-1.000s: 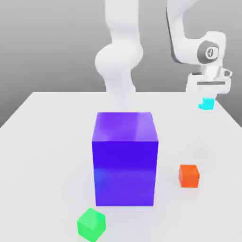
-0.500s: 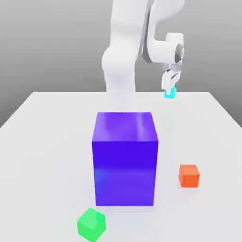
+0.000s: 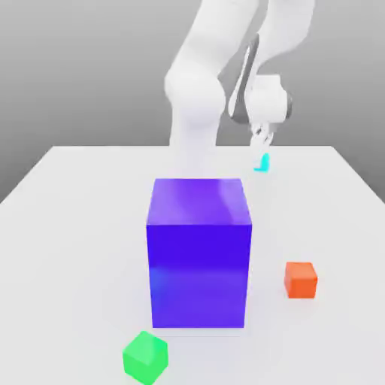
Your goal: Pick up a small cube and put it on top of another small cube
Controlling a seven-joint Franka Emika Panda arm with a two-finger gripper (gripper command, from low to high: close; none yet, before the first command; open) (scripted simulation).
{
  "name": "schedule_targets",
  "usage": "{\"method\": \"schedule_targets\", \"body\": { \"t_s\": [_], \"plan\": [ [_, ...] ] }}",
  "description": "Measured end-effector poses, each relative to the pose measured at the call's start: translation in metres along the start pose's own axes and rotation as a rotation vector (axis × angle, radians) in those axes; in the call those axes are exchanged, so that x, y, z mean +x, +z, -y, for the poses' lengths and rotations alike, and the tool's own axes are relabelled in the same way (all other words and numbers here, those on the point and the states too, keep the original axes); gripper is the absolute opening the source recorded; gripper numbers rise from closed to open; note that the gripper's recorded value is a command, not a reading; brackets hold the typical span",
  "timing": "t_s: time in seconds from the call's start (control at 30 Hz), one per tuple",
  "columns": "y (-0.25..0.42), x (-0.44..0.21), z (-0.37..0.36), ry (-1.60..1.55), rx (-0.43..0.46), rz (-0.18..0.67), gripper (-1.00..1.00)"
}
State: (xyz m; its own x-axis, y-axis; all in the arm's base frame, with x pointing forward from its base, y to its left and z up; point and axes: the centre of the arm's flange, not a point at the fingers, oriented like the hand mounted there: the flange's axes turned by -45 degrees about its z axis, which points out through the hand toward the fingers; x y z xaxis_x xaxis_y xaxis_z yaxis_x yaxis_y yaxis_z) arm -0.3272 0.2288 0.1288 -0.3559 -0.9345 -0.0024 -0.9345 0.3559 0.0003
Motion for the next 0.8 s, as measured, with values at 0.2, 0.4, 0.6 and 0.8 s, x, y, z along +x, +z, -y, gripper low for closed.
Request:
{"method": "schedule_targets", "body": {
  "t_s": [0.2,0.4,0.6,0.8],
  "plan": [
    [-0.018,-0.001,-0.003,-0.003,-0.007,0.005,1.0],
    [-0.053,-0.001,-0.003,-0.002,-0.008,0.005,1.0],
    [-0.088,-0.04,-0.006,0.163,-0.052,-0.005,1.0],
    [-0.128,-0.132,0.003,0.502,-0.144,-0.017,1.0]
  ]
}}
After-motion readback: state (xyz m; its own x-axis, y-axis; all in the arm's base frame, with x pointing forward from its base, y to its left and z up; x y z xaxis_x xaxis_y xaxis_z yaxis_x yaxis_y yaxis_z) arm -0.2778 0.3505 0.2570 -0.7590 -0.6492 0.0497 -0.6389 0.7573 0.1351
